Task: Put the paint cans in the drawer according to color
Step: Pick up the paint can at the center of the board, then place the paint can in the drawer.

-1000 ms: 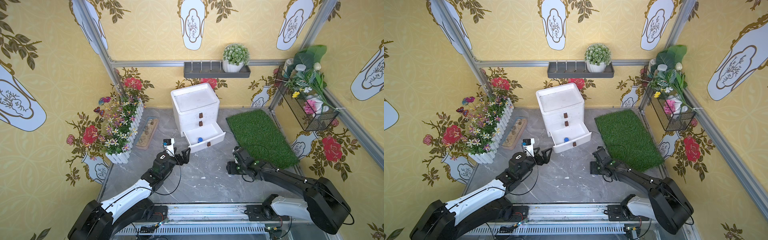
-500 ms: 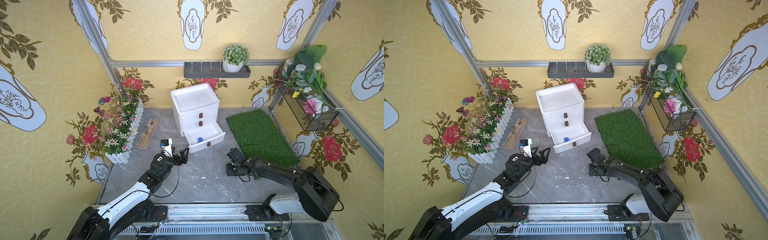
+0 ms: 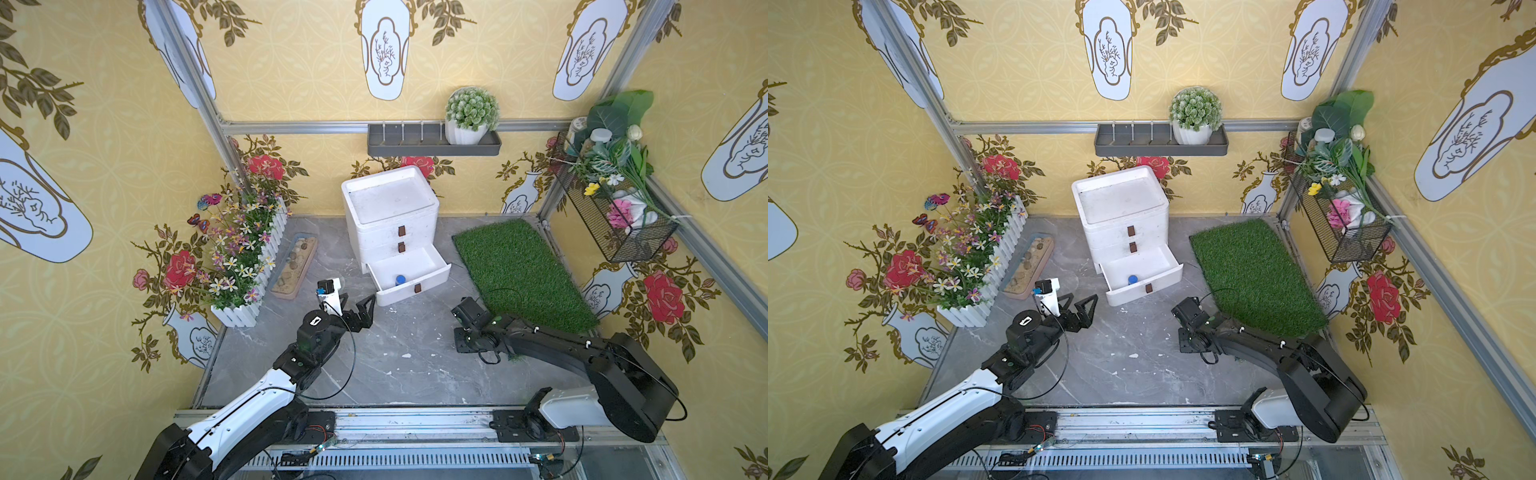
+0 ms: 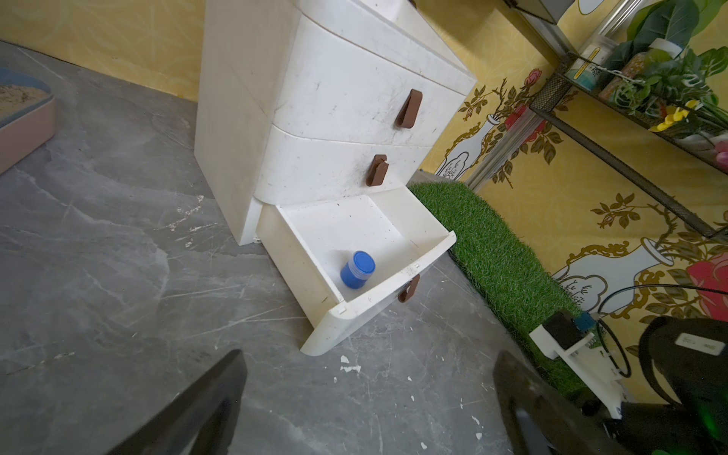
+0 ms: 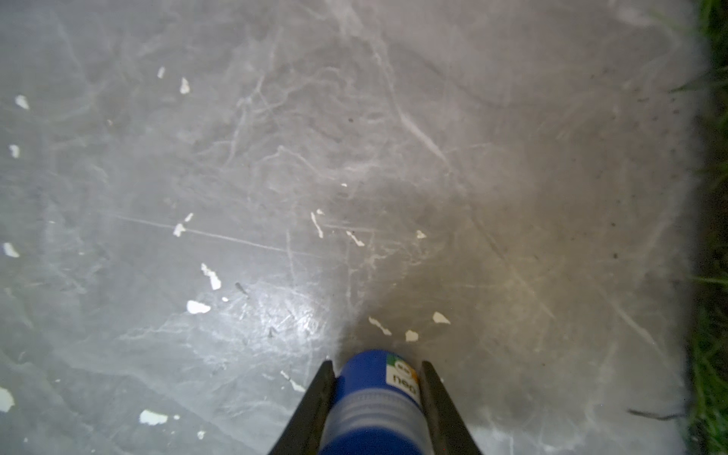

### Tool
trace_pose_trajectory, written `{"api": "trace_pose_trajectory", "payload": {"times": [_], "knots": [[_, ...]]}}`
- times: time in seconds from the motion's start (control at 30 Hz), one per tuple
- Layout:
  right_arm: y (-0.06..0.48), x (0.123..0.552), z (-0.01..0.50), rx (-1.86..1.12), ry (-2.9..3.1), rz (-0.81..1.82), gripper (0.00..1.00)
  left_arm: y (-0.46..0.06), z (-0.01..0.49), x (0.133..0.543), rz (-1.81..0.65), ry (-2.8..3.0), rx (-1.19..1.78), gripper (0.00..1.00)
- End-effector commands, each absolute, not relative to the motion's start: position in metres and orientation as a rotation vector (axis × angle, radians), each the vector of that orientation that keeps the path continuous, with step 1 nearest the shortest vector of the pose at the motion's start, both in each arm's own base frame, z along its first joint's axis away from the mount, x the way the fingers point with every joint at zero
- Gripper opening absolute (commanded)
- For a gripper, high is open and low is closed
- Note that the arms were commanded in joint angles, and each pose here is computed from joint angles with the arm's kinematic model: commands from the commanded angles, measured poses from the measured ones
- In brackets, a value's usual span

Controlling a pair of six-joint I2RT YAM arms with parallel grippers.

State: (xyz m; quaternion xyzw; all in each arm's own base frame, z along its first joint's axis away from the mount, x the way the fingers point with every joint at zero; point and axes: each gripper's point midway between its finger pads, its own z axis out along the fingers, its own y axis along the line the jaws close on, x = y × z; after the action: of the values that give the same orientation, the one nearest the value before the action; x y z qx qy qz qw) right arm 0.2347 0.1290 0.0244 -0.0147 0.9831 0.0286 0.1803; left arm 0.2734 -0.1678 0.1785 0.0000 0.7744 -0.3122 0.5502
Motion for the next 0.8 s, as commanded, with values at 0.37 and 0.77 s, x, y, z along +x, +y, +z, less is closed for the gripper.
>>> {"api": "trace_pose_trajectory", "payload": {"times": [0.37, 0.77], "knots": [[0.218, 0.337, 0.135, -0.249, 2.478, 0.287, 0.31, -0.151, 0.182, 0.271, -0.682, 1.798, -0.041, 1.00], [0.248, 0.447, 0.123, -0.263, 2.465, 0.275, 0.32, -0.141, 0.186, 0.266, -0.655, 1.786, -0.059, 1.00]]}}
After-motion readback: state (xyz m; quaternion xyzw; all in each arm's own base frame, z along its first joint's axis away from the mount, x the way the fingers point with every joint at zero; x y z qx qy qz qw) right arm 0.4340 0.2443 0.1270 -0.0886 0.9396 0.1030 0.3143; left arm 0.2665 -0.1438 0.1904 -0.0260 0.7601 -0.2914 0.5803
